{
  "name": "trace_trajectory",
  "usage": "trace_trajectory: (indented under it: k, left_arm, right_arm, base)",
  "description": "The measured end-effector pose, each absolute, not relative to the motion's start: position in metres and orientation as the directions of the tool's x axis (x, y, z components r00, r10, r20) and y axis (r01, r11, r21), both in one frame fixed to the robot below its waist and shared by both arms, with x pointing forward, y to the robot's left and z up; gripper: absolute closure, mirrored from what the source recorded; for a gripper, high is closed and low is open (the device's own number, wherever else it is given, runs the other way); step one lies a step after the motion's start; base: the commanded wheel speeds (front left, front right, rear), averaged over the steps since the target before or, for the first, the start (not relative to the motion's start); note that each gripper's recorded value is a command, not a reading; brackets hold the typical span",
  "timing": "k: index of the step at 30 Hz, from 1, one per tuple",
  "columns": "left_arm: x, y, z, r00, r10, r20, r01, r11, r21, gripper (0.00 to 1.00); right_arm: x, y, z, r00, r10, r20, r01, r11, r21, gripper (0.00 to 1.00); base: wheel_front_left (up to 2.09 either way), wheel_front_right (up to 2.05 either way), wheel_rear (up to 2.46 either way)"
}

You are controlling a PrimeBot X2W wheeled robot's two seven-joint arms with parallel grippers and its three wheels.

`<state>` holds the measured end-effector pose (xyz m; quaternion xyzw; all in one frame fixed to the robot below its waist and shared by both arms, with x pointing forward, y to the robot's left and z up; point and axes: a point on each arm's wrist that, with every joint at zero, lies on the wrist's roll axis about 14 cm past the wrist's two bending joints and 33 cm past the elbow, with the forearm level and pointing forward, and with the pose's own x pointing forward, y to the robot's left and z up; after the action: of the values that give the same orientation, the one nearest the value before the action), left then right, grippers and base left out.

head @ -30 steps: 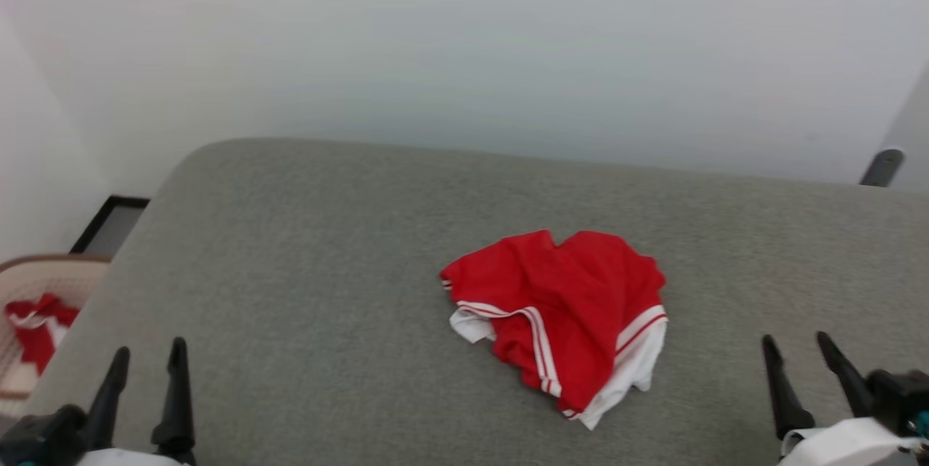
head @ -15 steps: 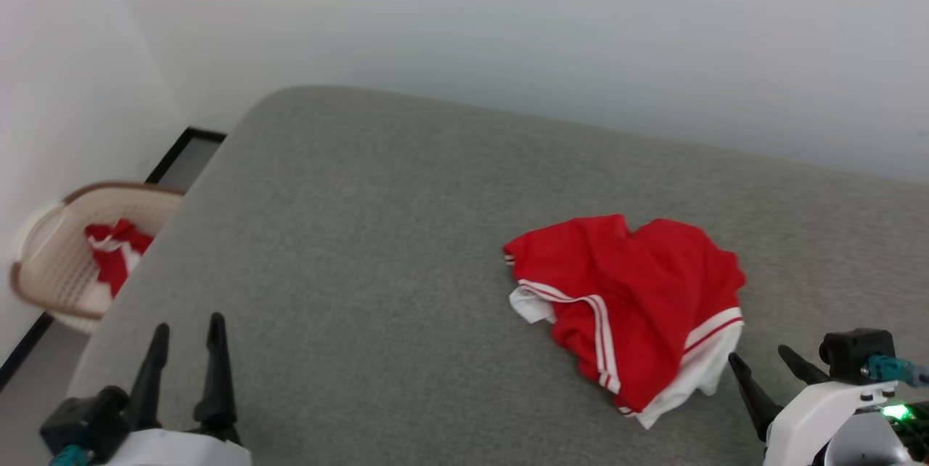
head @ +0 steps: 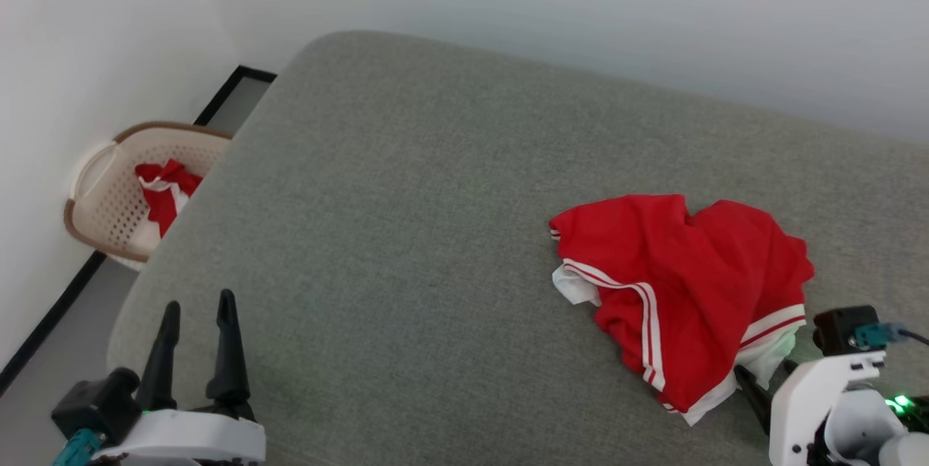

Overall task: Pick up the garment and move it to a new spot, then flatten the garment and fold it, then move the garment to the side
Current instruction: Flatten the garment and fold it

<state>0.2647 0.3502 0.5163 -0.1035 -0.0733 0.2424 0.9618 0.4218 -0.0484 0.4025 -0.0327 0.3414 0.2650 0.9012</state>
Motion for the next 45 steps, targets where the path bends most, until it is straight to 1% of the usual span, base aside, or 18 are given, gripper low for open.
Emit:
trace_trajectory:
  k: [2, 3, 4, 10, 16, 20, 23, 27, 33, 38, 45]
  left_arm:
    - [0.264, 0.352, 0.514, 0.868, 0.49, 0.085, -0.461, 0.856, -0.232, 0.0]
    - [0.265, 0.353, 0.514, 0.866, 0.492, 0.085, -0.463, 0.856, -0.231, 0.0]
    - [0.265, 0.353, 0.514, 0.865, 0.494, 0.085, -0.465, 0.854, -0.233, 0.0]
    - [0.265, 0.356, 0.514, 0.86, 0.503, 0.088, -0.473, 0.849, -0.236, 0.0]
    - [0.271, 0.355, 0.515, 0.864, 0.494, 0.096, -0.462, 0.854, -0.24, 0.0]
    - [0.277, 0.352, 0.518, 0.87, 0.481, 0.109, -0.447, 0.863, -0.236, 0.0]
    - [0.281, 0.352, 0.524, 0.872, 0.473, 0.126, -0.437, 0.869, -0.232, 0.0]
    - [0.286, 0.347, 0.526, 0.883, 0.45, 0.136, -0.414, 0.881, -0.229, 0.0]
    - [0.298, 0.336, 0.529, 0.903, 0.404, 0.148, -0.367, 0.903, -0.222, 0.0]
    - [0.308, 0.325, 0.528, 0.919, 0.366, 0.145, -0.331, 0.918, -0.219, 0.0]
    - [0.32, 0.318, 0.528, 0.932, 0.334, 0.14, -0.302, 0.93, -0.208, 0.0]
  right_arm:
    - [0.423, -0.044, 0.396, 0.601, 0.454, -0.658, -0.514, 0.85, 0.117, 0.0]
    - [0.424, -0.043, 0.394, 0.595, 0.454, -0.663, -0.517, 0.848, 0.117, 0.27]
    - [0.426, -0.042, 0.394, 0.593, 0.454, -0.665, -0.518, 0.847, 0.117, 1.0]
    - [0.432, -0.043, 0.394, 0.591, 0.451, -0.669, -0.516, 0.848, 0.116, 1.0]
    - [0.439, -0.057, 0.403, 0.611, 0.43, -0.665, -0.505, 0.858, 0.091, 1.0]
    - [0.448, -0.066, 0.421, 0.637, 0.42, -0.647, -0.51, 0.858, 0.056, 1.0]
    - [0.456, -0.081, 0.439, 0.672, 0.398, -0.624, -0.498, 0.867, 0.016, 1.0]
    - [0.464, -0.113, 0.462, 0.723, 0.341, -0.6, -0.449, 0.893, -0.034, 1.0]
    - [0.476, -0.173, 0.495, 0.799, 0.219, -0.559, -0.342, 0.931, -0.124, 1.0]
    - [0.479, -0.22, 0.493, 0.81, 0.112, -0.575, -0.248, 0.955, -0.164, 1.0]
    - [0.488, -0.25, 0.469, 0.794, 0.04, -0.606, -0.18, 0.969, -0.171, 1.0]
  base:
    - [0.0, 0.0, 0.0]
    - [0.0, 0.0, 0.0]
    - [0.0, 0.0, 0.0]
    - [0.0, 0.0, 0.0]
    - [0.0, 0.0, 0.0]
    - [0.0, 0.0, 0.0]
    - [0.0, 0.0, 0.0]
    - [0.0, 0.0, 0.0]
    - [0.0, 0.0, 0.0]
    - [0.0, 0.0, 0.0]
    - [0.0, 0.0, 0.0]
